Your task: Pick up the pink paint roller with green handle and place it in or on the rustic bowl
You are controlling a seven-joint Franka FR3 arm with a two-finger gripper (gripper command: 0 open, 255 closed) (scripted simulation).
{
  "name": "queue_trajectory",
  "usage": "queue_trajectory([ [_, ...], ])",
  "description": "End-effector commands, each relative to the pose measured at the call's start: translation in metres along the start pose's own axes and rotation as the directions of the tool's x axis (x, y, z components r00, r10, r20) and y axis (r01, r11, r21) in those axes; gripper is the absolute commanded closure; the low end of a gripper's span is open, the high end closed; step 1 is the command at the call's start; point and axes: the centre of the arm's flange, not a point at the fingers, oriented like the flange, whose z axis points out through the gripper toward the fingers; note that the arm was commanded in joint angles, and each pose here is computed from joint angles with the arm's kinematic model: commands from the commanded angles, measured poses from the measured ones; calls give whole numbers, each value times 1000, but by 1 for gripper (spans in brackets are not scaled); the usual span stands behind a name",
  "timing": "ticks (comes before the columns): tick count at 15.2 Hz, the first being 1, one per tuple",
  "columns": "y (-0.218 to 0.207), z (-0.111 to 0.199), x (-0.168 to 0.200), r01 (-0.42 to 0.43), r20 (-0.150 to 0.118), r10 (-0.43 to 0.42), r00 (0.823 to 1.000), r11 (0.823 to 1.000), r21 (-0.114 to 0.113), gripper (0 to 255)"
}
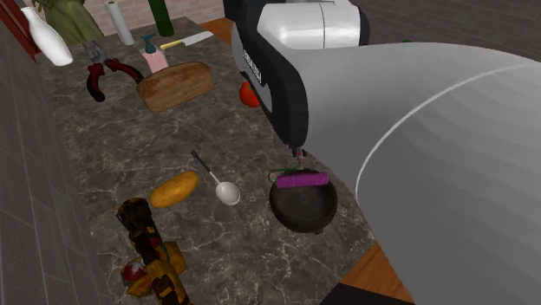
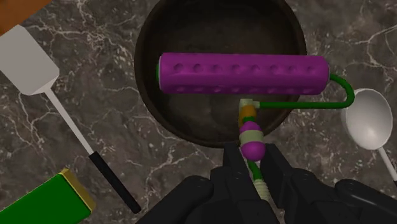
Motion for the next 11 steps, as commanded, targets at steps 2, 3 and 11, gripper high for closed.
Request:
queue_trajectory([
  [2,13,6,-40,0,0,0,1000,1000,1,255],
  [3,19,9,-55,0,0,0,1000,1000,1,255],
  [11,19,50,-49,0,0,0,1000,1000,1,255],
])
